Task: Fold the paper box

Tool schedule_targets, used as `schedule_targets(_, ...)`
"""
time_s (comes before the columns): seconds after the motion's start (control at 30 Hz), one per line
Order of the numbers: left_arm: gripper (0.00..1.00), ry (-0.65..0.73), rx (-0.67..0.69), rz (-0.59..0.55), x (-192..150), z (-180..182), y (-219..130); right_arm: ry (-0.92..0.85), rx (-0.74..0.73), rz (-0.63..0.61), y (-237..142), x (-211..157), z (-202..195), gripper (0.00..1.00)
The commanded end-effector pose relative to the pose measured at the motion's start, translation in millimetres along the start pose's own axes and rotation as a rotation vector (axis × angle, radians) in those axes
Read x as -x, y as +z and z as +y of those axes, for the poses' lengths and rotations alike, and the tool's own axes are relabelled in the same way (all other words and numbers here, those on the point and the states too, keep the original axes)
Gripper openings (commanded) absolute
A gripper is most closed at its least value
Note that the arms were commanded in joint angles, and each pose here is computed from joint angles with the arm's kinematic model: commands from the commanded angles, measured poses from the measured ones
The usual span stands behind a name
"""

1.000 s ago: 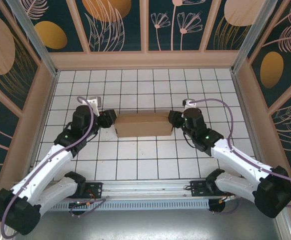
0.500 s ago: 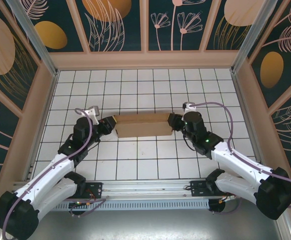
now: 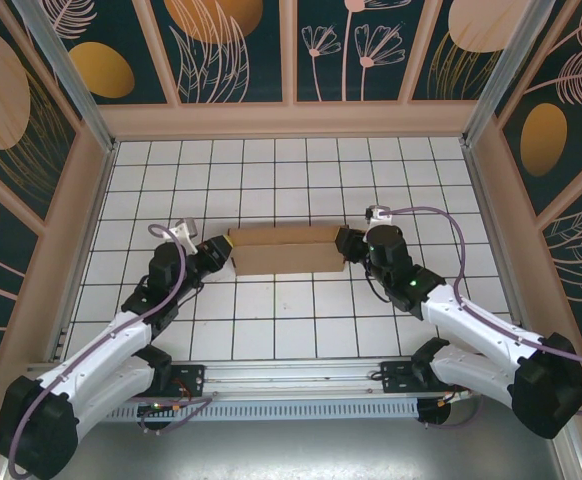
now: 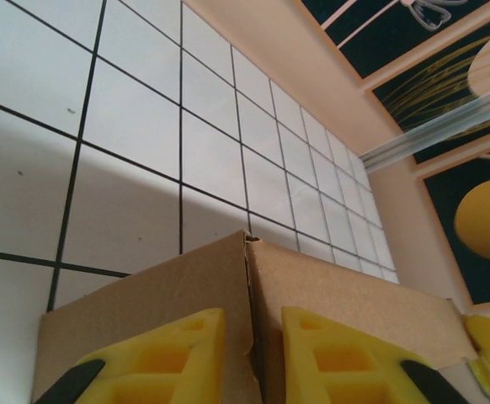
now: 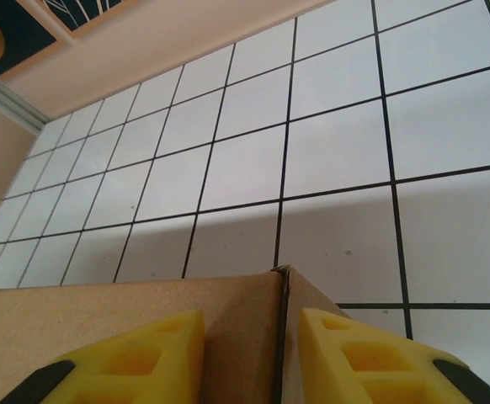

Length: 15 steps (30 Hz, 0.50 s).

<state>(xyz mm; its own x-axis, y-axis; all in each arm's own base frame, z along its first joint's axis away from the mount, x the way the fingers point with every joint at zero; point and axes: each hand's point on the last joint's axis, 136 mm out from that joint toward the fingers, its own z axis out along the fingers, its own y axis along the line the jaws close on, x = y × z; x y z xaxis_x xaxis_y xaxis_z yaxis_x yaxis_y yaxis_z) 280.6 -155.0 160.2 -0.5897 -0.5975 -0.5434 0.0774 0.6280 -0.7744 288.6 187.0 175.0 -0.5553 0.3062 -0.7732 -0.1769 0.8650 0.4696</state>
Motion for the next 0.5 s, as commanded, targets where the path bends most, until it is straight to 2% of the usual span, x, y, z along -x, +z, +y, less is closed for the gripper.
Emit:
schedule_targets(0.0,0.20,-0.087,0.323,0.170,-64,98,-15,0.014,-0.152,0.187,2,-62,-48,0.34)
schedule_targets(0.13,0.18,-0.106,0.348,0.153,-69,110,-21,0.093,-0.144,0.230,1,-85,-55,0.28)
schedule_targets(0.33,0.17,-0.101,0.343,0.194,-78,111,-18,0.156,-0.113,0.283,1,-110,-59,0.15)
schedule_targets(0.47,0.18,-0.062,0.314,0.197,-70,98,-14,0.137,-0.070,0.306,2,-108,-49,0.18)
